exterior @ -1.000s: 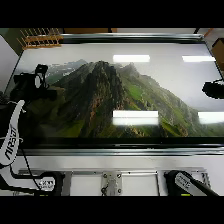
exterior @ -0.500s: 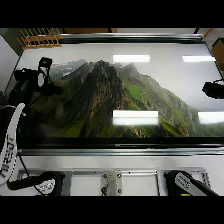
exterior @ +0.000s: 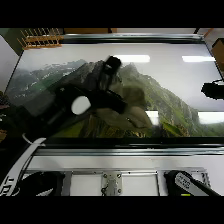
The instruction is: Fold the clothes and pants, and hang the long-sleeved shirts on hangers.
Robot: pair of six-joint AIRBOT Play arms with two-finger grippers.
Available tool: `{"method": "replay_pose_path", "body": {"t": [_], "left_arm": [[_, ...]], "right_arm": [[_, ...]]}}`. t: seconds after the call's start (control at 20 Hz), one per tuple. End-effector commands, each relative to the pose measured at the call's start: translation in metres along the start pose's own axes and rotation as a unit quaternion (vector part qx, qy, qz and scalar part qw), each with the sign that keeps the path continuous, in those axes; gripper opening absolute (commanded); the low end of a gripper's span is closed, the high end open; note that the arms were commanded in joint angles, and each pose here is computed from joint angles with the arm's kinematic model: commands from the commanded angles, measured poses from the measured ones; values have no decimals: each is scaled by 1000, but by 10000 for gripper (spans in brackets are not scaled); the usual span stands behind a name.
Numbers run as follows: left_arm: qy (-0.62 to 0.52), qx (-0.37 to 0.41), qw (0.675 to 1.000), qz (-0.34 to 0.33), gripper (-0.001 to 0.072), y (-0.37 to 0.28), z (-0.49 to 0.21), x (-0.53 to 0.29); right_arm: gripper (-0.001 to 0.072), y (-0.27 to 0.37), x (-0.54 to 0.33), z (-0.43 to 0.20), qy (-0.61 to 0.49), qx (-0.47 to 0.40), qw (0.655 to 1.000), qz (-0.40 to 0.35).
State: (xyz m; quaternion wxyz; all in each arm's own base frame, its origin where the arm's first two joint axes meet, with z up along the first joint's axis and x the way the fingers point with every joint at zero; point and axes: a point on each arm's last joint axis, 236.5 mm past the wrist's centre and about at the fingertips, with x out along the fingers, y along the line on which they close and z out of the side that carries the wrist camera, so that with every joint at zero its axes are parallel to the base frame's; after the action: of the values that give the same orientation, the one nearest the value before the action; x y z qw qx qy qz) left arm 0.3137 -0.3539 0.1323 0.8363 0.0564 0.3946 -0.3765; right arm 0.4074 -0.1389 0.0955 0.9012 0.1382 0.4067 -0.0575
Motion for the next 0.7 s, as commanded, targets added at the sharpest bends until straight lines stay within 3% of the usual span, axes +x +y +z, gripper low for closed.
{"method": "replay_pose_path", "body": {"t": [0.0, 0.05, 0.1, 0.45, 0.65], "left_arm": [[-2, 4, 998, -56, 348, -65, -8, 28], [4, -24, 999, -48, 650, -55, -9, 32], [7, -63, 997, -35, 684, -37, -7, 32], [25, -253, 962, 101, 685, 161, -25, -4], [72, -392, 914, 81, 685, 205, -91, 34]], "right_arm": [[15, -2, 11, -5, 13, 7, 1000, 4], [14, 1, 14, -6, 14, 16, 1000, 13], [14, 5, 16, -5, 14, 24, 999, 23], [15, 42, 13, -1, 13, 76, 992, 103], [13, 49, 12, -18, 48, 68, 990, 115]]}}
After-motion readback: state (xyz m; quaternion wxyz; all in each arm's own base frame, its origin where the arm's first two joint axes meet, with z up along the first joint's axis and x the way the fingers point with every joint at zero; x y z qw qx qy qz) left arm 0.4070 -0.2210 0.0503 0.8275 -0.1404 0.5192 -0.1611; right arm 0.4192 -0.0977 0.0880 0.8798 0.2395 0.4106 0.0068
